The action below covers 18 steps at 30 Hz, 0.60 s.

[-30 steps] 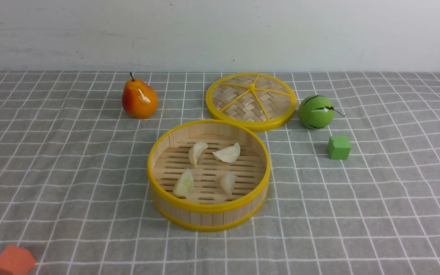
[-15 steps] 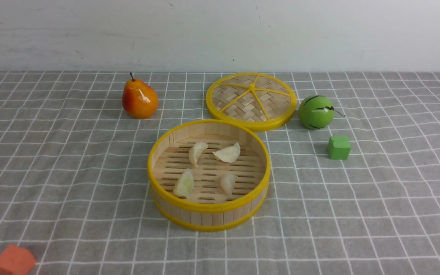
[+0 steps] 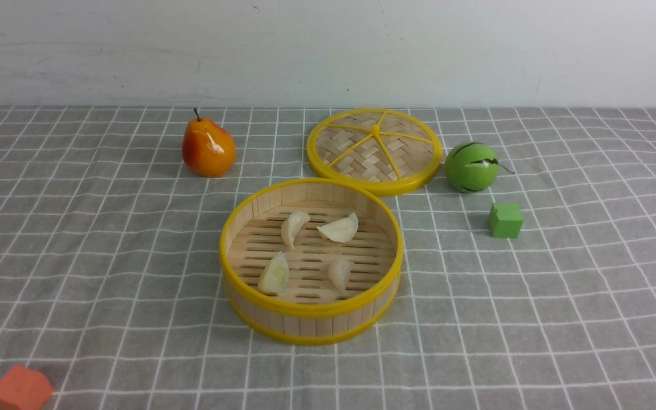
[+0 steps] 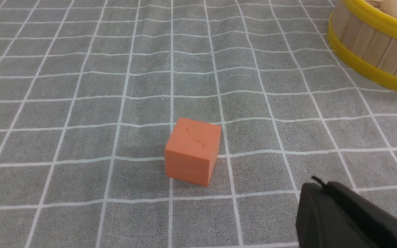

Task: Put the dumplings into the steamer on the table with the grey tablecloth.

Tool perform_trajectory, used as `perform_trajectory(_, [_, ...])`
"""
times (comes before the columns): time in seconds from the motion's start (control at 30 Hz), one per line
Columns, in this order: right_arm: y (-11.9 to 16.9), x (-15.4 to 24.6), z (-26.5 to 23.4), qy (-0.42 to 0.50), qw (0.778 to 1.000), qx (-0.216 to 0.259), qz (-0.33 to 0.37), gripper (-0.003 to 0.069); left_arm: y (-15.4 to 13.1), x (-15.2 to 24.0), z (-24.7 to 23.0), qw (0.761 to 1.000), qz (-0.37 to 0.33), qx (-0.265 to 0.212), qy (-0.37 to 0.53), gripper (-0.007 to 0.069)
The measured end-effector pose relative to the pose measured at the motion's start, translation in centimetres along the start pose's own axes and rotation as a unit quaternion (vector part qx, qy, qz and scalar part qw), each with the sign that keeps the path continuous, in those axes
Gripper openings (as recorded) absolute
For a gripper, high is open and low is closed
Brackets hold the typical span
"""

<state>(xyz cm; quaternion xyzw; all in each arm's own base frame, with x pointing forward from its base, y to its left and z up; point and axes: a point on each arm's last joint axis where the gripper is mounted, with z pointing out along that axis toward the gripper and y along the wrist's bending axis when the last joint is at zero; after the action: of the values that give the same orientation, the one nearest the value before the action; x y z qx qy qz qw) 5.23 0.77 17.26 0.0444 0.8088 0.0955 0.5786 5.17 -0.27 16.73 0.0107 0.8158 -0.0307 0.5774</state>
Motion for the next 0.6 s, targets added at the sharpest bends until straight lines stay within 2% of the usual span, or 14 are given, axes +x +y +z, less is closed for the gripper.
perform_trajectory(0.6, [0.0, 0.0, 0.0, 0.0, 1.0, 0.0, 0.0, 0.0097, 0.0, 0.0, 0.0, 1.0, 0.0, 0.0, 0.0, -0.0014])
